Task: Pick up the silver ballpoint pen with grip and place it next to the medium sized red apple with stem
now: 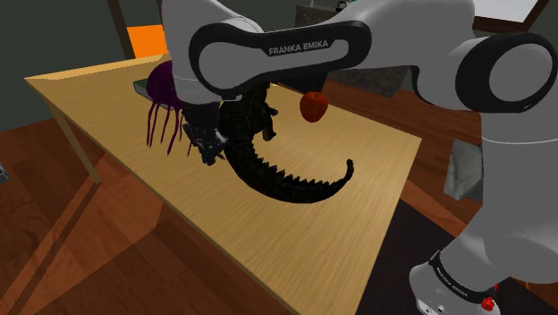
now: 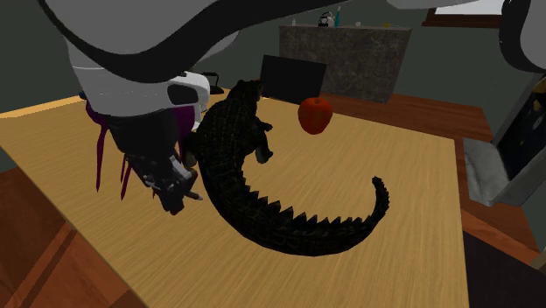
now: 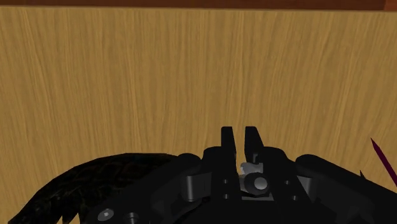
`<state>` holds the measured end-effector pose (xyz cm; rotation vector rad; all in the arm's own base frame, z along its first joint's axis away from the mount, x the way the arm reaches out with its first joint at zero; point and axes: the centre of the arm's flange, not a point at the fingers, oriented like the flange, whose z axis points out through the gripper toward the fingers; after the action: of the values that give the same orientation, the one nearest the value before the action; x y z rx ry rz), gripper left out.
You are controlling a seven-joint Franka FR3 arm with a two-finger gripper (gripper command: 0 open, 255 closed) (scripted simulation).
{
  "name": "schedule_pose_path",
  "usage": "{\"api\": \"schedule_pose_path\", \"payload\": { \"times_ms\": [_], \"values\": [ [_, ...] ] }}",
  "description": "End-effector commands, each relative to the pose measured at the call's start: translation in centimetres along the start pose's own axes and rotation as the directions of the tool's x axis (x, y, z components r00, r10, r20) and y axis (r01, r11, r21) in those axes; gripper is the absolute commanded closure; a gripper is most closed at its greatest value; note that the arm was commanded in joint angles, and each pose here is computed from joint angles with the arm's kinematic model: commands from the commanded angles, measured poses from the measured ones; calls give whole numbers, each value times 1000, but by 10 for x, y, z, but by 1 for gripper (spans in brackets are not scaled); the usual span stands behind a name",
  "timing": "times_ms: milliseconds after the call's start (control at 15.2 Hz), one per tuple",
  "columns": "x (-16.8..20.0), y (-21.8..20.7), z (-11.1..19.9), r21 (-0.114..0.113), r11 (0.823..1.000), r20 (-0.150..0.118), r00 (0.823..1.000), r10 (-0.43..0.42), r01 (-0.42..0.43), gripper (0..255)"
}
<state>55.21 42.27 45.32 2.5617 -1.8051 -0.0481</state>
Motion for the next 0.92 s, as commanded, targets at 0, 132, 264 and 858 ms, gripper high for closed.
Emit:
{"api": "schedule_pose_path", "payload": {
  "times_ms": [0,132,264,858],
  "values": [
    [0,0,-10,0,1000,0,1000,0,0,255],
    [0,0,-20,0,1000,0,1000,0,0,255],
    [-1,1,-31,0,1000,0,1000,0,0,255],
    [-2,2,-78,0,1000,0,1000,0,0,255]
  ]
}}
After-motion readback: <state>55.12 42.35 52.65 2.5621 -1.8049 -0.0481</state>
